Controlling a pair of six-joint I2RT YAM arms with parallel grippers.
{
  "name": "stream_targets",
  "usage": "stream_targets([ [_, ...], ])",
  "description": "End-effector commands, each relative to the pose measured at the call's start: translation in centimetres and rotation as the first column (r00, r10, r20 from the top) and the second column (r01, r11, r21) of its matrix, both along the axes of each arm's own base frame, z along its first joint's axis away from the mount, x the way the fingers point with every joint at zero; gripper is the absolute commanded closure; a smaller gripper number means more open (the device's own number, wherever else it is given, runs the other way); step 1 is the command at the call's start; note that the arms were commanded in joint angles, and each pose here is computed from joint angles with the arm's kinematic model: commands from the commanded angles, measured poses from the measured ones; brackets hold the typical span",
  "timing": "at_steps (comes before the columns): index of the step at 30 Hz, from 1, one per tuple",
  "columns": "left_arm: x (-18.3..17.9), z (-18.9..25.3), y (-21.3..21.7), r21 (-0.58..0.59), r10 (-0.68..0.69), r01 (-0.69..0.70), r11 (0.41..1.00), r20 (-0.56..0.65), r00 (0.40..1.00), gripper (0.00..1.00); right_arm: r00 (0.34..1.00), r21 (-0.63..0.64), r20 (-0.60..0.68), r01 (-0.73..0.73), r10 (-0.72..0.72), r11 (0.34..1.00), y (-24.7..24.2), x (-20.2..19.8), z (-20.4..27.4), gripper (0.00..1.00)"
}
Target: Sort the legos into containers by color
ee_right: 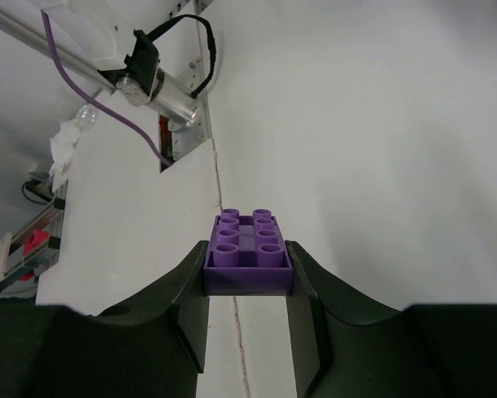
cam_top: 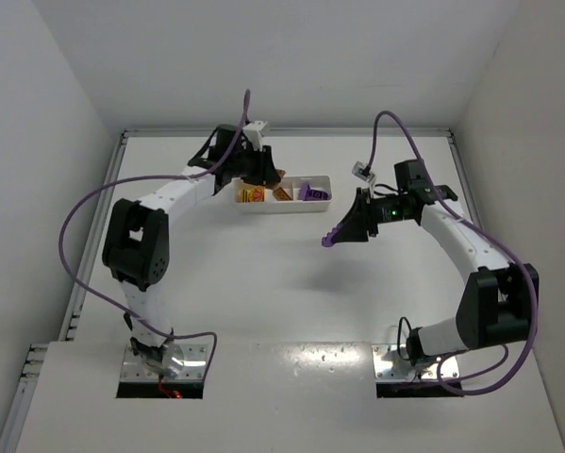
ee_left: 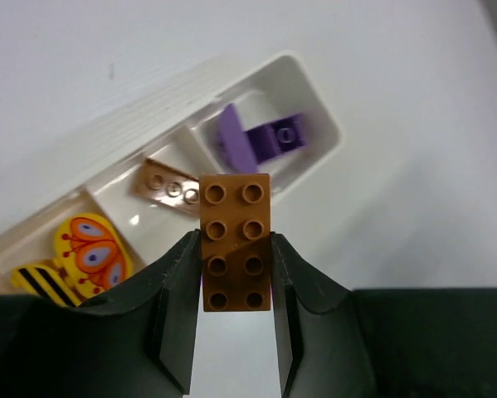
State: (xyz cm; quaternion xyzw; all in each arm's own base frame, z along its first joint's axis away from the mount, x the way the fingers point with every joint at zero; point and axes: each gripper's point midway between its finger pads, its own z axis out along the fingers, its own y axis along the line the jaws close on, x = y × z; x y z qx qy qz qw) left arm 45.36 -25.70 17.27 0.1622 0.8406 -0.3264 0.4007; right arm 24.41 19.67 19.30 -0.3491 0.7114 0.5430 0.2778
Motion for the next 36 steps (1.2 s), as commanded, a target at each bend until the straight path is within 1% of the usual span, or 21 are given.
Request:
stream_targets([
  [1,2.2,-3.3,1.5,0.17,0.088,-0.087,0.982,0.004,0.996,0.89,0.997,0.021,0.073,-0.002,0.001,1.0,0.0,1.1,1.2,0.96],
  [2,2.7,-3.8,1.7,0.187,0.11,-0.109,0.976,0.006,0.994,0.89,0.996,0.022,0.084,0.007,-0.009,1.0,-0.2,1.5,1.5,0.96],
  [4,2.9,-4.0,0.6,0.192,0.084,-0.085,0.978,0.014,0.996,0.89,0.996,0.014,0.085,0.012,-0.013,1.0,-0.2,1.6,1.4,0.96],
  [10,3.8,-6.3,0.2,0.227,0.089,-0.086,0.97,-0.002,0.996,0.89,0.997,0.014,0.067,0.024,-0.024,1.0,-0.4,2.0,1.0,0.96],
  [11,3.6,-6.8,-0.3,0.233,0.08,-0.074,0.97,-0.014,0.997,0.87,0.997,0.014,0.067,0.024,-0.024,1.0,-0.4,2.0,1.0,0.96],
  [12,3.6,-6.8,-0.3,0.233,0.079,-0.074,0.97,-0.014,0.997,0.84,0.997,0.006,0.068,0.029,-0.029,1.0,-0.5,2.1,0.8,0.96],
  [14,3.9,-7.6,-0.4,0.241,0.08,-0.07,0.968,-0.03,0.996,0.7,0.998,0.005,0.048,0.031,-0.031,1.0,-0.4,2.4,0.6,0.96],
  [16,4.1,-7.8,-0.5,0.242,0.08,-0.07,0.968,-0.032,0.996,0.55,0.998,0.006,0.056,0.031,-0.031,1.0,-0.4,2.8,0.8,0.96],
  [17,4.1,-8.2,-0.5,0.247,0.08,-0.067,0.967,-0.043,0.996,0.44,0.998,0.006,0.056,0.031,-0.031,1.0,-0.4,2.8,0.8,0.96],
  [18,4.1,-8.2,-0.5,0.247,0.08,-0.067,0.967,-0.043,0.996,0.4,0.998,0.005,0.047,0.031,-0.031,1.0,-0.4,2.9,0.6,0.96],
  [22,4.3,-8.3,-0.6,0.247,0.08,-0.067,0.967,-0.043,0.996,0.36,0.999,-0.005,0.037,0.036,-0.036,0.999,-0.4,3.5,0.2,0.96],
  [24,4.5,-7.3,-0.8,0.233,0.072,-0.064,0.97,-0.027,0.997,0.36,0.998,-0.003,0.046,0.036,-0.036,0.999,-0.3,3.9,0.3,0.96],
  [26,4.0,-4.6,-1.5,0.183,0.043,-0.042,0.982,-0.002,0.999,0.36,0.996,-0.025,0.067,0.057,-0.055,0.998,-0.4,5.2,0.2,0.96],
  [27,4.2,-3.1,-1.2,0.143,0.049,-0.051,0.988,0.016,0.999,0.36,0.996,-0.034,0.061,0.07,-0.068,0.997,-0.4,5.7,0.2,0.96],
  [28,3.9,0.2,-1.0,0.094,0.031,-0.037,0.995,0.068,0.997,0.36,0.993,-0.049,0.08,0.09,-0.086,0.995,-0.5,6.7,0.5,0.96],
  [29,3.4,1.4,-1.0,0.072,0.026,-0.032,0.997,0.086,0.996,0.36,0.991,-0.052,0.076,0.11,-0.106,0.993,-0.4,7.9,0.2,0.96],
  [30,3.3,4.9,-0.4,0.039,0.035,-0.041,0.998,0.151,0.988,0.36,0.983,-0.059,0.1,0.163,-0.157,0.985,-0.5,9.7,0.5,0.96],
  [31,3.7,4.6,0.4,0.045,0.046,-0.053,0.998,0.156,0.987,0.36,0.978,-0.068,0.12,0.178,-0.169,0.982,-0.6,10.2,0.8,0.96],
  [32,3.2,7.8,1.1,0.021,0.058,-0.064,0.998,0.211,0.976,0.36,0.973,-0.071,0.131,0.201,-0.191,0.977,-0.2,11.3,0.9,0.96],
  [35,3.1,10.4,4.4,0.032,0.136,-0.15,0.988,0.275,0.952,0.36,0.948,-0.163,0.168,0.297,-0.27,0.941,-0.2,15.6,0.2,0.96],
  [36,2.3,11.8,5.5,0.033,0.152,-0.17,0.985,0.302,0.941,0.33,0.941,-0.182,0.188,0.316,-0.282,0.931,0.1,17.0,0.8,0.96],
])
